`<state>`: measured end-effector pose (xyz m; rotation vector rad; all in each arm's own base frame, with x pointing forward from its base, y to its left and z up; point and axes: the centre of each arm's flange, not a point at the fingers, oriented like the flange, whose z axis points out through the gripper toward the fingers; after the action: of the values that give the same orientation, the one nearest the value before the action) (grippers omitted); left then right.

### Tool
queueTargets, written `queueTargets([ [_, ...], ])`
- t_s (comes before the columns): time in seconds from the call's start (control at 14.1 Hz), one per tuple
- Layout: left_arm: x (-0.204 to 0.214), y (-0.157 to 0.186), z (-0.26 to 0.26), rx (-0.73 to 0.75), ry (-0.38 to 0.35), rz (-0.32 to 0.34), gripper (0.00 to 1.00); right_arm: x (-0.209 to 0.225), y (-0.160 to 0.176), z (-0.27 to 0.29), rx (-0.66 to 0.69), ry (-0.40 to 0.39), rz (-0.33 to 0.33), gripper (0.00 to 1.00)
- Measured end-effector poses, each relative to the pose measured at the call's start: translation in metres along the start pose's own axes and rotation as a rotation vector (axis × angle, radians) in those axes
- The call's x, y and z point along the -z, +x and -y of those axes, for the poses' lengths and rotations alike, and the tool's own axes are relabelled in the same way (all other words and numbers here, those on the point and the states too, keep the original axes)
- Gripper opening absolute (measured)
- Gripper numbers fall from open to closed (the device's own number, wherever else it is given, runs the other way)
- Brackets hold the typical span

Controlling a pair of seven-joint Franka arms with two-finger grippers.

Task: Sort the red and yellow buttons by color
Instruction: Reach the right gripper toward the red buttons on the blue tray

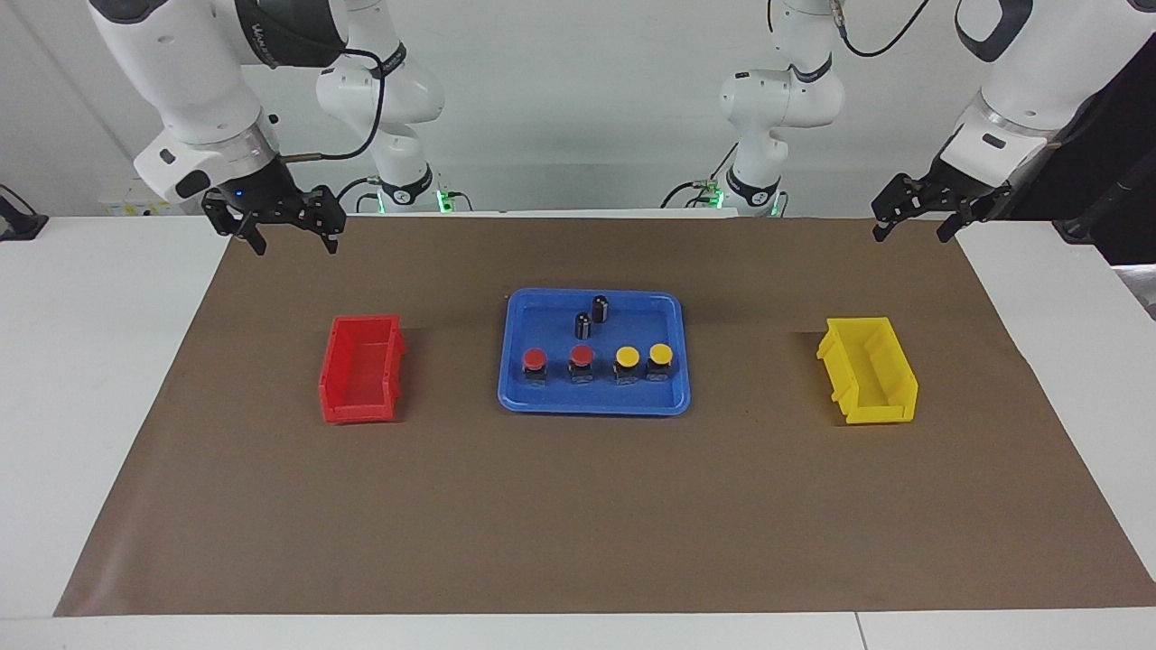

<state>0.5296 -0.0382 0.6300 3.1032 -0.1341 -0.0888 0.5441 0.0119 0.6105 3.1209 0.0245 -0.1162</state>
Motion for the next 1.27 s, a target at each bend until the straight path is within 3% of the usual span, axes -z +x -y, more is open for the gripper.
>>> queueTargets([
  [0.57,0.0,0.0,0.0,0.0,0.0,0.0,1.0,0.009,0.002,0.012,0.026,-0.021,-0.02,1.0],
  [0.78,0.0,0.0,0.0,0.0,0.0,0.0,1.0,0.016,0.017,0.025,0.047,-0.019,-0.016,1.0],
  [0.99,0.0,0.0,0.0,0.0,0.0,0.0,1.0,-0.006,0.053,0.102,0.023,-0.016,-0.013,1.0],
  [1.27,0.0,0.0,0.0,0.0,0.0,0.0,1.0,-0.066,0.077,0.228,-0.026,0.021,-0.104,1.0],
])
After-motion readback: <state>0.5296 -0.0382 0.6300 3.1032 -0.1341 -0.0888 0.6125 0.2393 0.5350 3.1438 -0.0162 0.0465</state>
